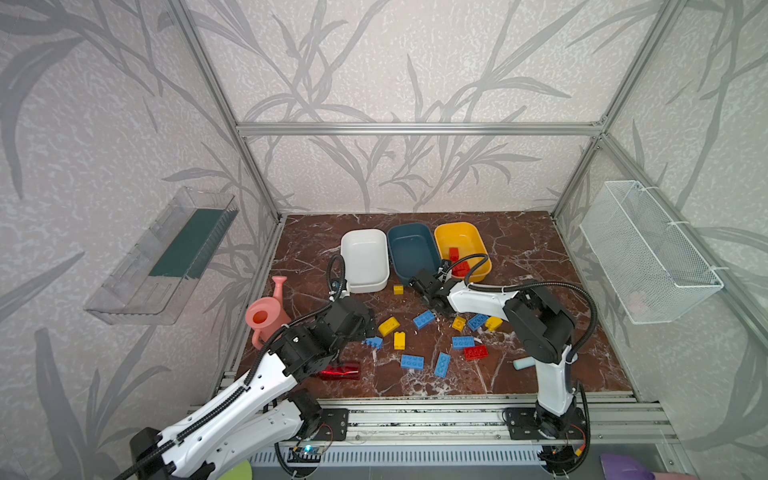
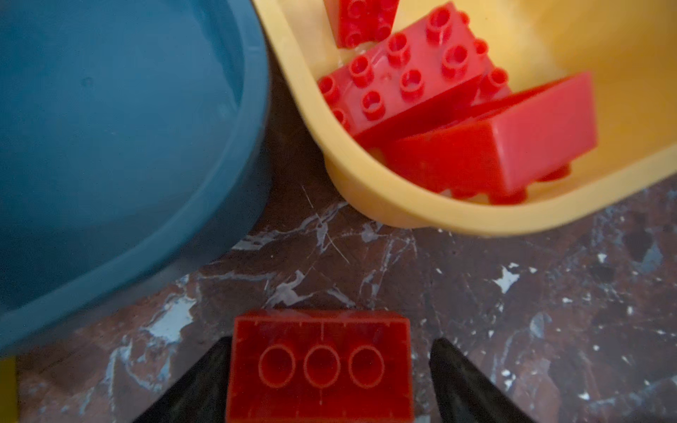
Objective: Sort the legos into containers by color
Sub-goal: 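Lift the red brick with the right gripper and drop it into the yellow tub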
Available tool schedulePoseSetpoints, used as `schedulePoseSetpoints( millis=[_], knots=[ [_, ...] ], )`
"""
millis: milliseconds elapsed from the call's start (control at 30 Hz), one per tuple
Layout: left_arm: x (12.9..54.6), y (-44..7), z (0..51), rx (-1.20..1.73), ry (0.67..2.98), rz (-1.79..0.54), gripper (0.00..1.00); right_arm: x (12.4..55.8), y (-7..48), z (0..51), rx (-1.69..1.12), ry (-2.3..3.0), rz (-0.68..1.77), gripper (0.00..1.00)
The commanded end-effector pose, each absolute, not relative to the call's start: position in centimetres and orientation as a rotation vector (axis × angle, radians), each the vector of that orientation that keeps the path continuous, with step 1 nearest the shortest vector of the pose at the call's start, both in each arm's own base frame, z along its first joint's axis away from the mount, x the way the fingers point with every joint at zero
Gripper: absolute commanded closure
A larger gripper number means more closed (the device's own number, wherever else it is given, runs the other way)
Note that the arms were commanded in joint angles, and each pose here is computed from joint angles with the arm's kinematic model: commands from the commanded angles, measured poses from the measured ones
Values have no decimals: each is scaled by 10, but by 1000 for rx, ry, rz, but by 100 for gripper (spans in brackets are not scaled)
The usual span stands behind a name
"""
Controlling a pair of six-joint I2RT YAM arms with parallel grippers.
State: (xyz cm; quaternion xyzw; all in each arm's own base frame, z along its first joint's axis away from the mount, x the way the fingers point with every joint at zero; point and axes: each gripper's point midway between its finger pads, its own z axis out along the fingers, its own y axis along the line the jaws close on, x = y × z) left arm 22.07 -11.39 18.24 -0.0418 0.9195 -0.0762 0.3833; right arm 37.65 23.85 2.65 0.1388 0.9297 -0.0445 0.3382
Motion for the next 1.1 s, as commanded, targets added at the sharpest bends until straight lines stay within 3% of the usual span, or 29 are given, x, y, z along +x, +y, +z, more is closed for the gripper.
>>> schedulePoseSetpoints(
  millis=[0,300,833,1067],
  knots=[
    [217,-109,177,-125,2366,-173,1,380,230,28,402,2400,-162,21],
    [216,-110,174,-131,2371,-182,1,378,224,31,379,2380,-187,37],
    [214,-111,154,-160,2401,-184,1,366,237,122,68,2298,-26,41],
    [210,-116,139,-160,2449,-205,1,386,219,158,46,2311,123,41]
  ],
)
